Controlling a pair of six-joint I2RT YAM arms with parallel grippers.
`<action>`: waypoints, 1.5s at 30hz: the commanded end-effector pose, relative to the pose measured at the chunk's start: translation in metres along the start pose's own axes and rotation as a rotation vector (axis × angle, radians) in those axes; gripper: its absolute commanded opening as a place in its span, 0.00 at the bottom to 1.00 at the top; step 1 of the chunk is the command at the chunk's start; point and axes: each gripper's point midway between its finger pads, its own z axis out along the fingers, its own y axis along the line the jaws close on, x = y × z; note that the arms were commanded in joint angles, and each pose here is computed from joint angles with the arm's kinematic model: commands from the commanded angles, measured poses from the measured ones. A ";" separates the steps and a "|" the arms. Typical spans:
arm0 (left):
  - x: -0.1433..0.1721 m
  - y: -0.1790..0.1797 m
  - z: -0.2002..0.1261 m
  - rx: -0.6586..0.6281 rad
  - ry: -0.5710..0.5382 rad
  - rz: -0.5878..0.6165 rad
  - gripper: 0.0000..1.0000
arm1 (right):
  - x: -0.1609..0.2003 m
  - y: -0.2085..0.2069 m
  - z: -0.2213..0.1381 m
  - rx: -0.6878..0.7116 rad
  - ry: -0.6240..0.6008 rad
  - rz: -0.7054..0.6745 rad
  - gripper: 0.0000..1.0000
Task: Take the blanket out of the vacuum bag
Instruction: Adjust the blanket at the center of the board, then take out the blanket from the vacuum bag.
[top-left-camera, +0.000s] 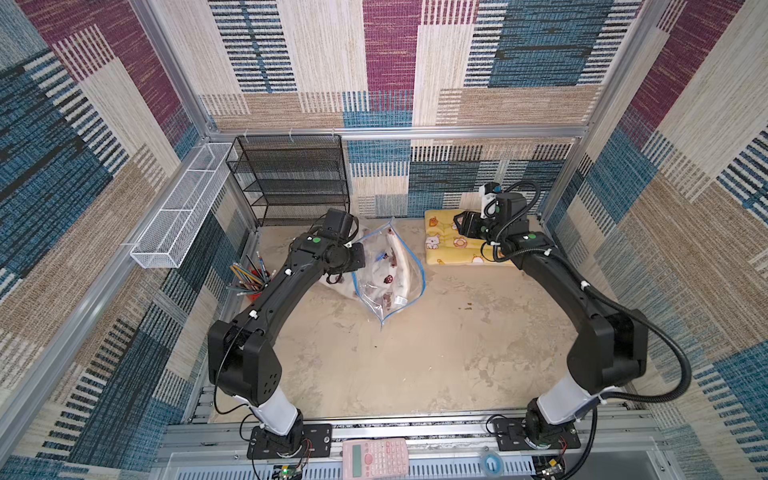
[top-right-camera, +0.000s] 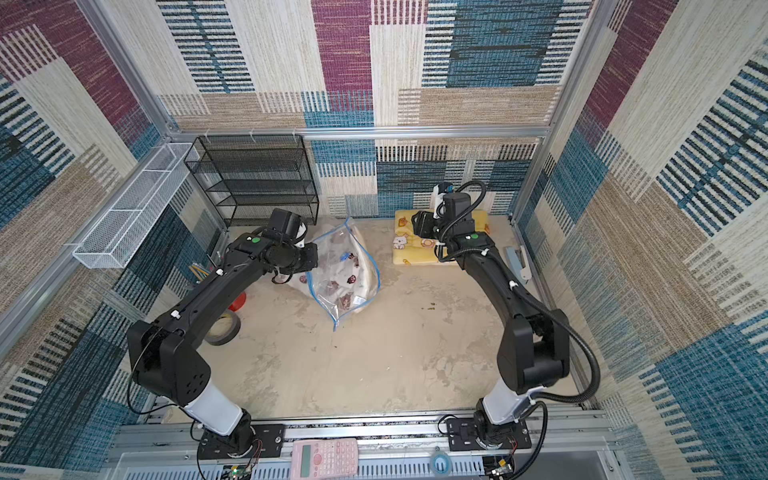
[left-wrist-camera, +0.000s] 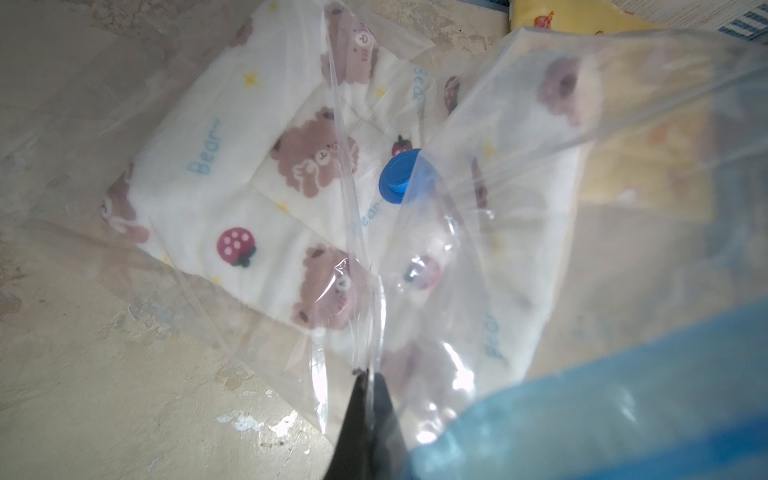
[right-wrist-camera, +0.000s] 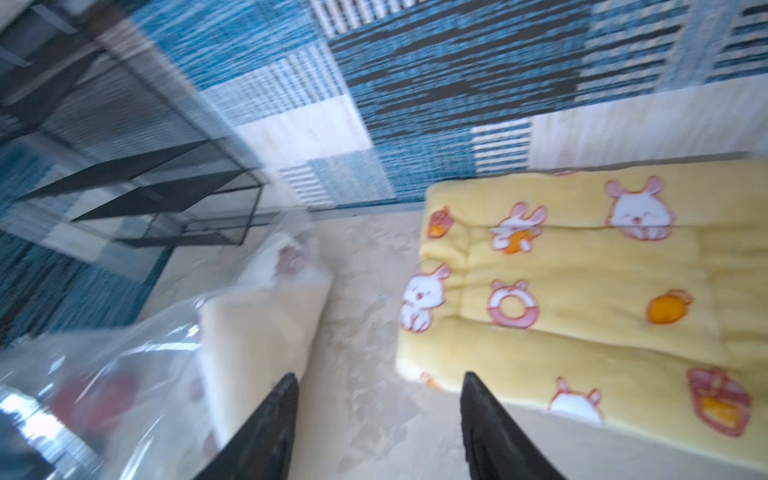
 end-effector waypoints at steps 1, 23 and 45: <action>-0.003 -0.004 0.000 0.022 -0.006 -0.022 0.00 | -0.013 0.052 -0.034 -0.206 -0.104 -0.016 0.60; 0.000 -0.008 0.003 0.046 0.012 -0.022 0.00 | 0.123 0.193 -0.035 -0.396 0.156 -0.008 0.42; 0.000 -0.013 0.002 0.070 0.011 -0.012 0.00 | 0.191 0.118 0.094 0.211 0.252 -0.231 0.41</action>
